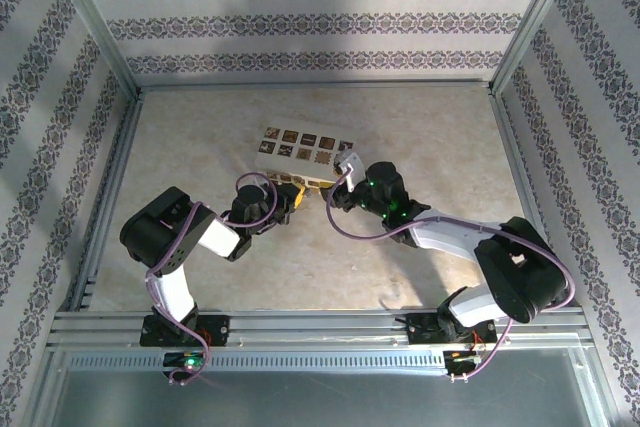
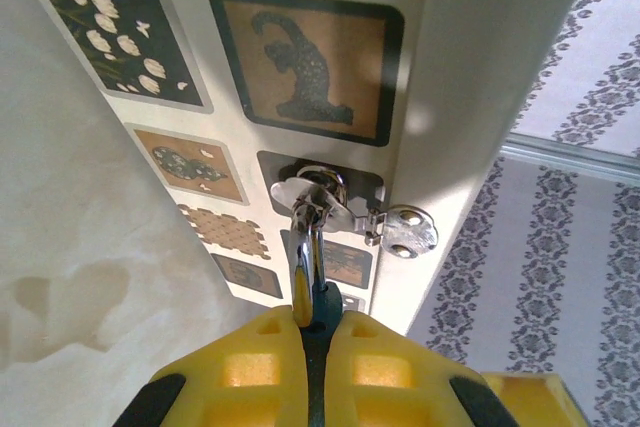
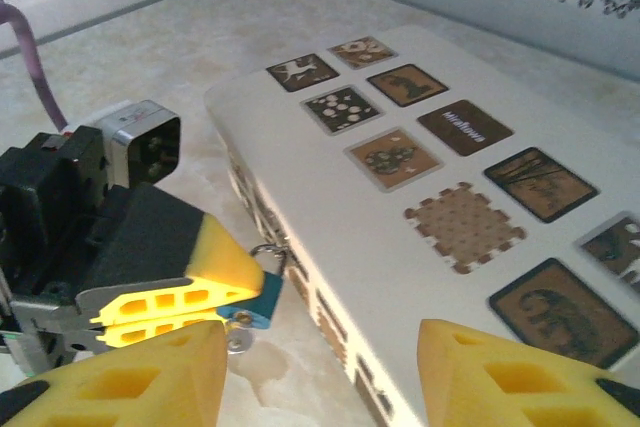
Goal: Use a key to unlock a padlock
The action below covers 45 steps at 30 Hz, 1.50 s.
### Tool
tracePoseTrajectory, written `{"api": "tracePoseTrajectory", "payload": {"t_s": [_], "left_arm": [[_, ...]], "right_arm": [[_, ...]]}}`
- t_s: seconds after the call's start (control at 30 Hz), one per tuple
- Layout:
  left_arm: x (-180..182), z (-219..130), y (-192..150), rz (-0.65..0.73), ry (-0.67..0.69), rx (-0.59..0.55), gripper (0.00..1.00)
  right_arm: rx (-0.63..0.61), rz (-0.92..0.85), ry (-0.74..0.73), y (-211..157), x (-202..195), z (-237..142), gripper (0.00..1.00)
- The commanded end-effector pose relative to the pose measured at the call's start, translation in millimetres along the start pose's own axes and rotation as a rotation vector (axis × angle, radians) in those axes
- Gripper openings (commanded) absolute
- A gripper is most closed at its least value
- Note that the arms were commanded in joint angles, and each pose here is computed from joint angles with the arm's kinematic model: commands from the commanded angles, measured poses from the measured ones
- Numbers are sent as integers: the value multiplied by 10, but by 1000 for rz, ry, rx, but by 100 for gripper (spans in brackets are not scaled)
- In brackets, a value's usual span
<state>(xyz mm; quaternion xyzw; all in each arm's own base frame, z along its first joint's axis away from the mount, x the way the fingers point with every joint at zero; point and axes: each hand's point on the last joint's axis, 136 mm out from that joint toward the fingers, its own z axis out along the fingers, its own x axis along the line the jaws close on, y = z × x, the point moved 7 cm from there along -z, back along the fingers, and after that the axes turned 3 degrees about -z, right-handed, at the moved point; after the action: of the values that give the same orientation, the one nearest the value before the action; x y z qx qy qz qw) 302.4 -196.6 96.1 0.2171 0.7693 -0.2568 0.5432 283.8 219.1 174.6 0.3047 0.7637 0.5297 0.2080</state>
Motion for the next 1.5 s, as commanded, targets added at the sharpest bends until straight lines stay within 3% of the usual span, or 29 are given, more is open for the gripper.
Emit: {"api": "tracePoseTrajectory", "payload": {"t_s": [0.0,0.27,0.43,0.63,1.03,1.2,1.47], "left_arm": [[-101,-54,-79,79,-25,26,0],[32,-67,-74,152,80,33,1],[107,-62,-56,168,107,25,18],[124,-69,-25,193,105,5,32],[92,-200,53,235,124,-35,36],[-112,-347,92,348,174,-68,39],[-718,-848,211,723,414,-236,56]], "right_arm": [[23,-46,-31,-33,-60,-61,54],[42,-27,-41,-74,-83,-71,56],[46,-18,-47,-84,-101,-72,56],[51,-7,-48,-104,-112,-79,55],[51,9,-53,-98,-133,-127,55],[49,85,-66,-36,-197,-197,57],[36,259,-104,-5,-373,-339,69]]}}
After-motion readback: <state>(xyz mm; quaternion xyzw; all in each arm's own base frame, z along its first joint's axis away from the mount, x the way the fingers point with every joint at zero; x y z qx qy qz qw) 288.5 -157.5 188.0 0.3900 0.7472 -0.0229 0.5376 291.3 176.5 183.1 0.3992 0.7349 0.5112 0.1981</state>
